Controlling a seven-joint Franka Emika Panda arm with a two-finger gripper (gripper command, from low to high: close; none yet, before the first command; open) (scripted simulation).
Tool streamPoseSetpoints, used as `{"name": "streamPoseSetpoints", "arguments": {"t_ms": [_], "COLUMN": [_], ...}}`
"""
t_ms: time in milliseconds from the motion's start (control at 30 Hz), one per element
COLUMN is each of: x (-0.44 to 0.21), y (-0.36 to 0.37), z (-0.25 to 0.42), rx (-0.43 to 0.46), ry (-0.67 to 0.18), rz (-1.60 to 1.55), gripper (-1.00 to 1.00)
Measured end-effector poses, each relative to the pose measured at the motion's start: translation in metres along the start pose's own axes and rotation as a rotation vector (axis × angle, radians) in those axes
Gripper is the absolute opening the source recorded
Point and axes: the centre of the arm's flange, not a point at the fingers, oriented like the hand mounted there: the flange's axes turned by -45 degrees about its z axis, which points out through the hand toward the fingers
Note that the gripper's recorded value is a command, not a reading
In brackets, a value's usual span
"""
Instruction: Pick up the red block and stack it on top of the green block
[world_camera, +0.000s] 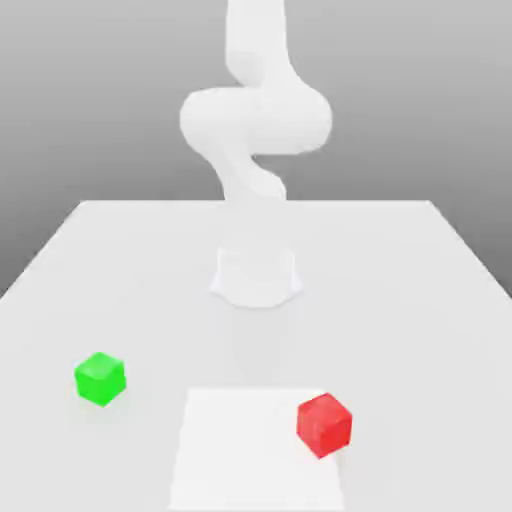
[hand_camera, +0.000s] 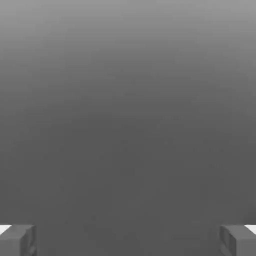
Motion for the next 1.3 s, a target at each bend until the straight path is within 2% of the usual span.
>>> {"name": "streamPoseSetpoints", "arguments": {"t_ms": [333, 667, 867, 900, 1133, 1300], "x": [-0.091, -0.264, -0.316, -0.322, -0.323, -0.292], "y": [-0.044, -0.083, -0.083, -0.083, -0.083, -0.083], "z": [0.216, 0.345, 0.394, 0.4, 0.4, 0.366], "rx": [0.089, 0.18, 0.187, 0.188, 0.187, 0.187], "ry": [-0.34, -0.666, -0.698, -0.698, -0.699, -0.699], "rz": [-0.221, -0.458, -0.474, -0.475, -0.475, -0.474], "gripper": [0.0, 0.0, 0.0, -1.0, -1.0, -1.0]}}
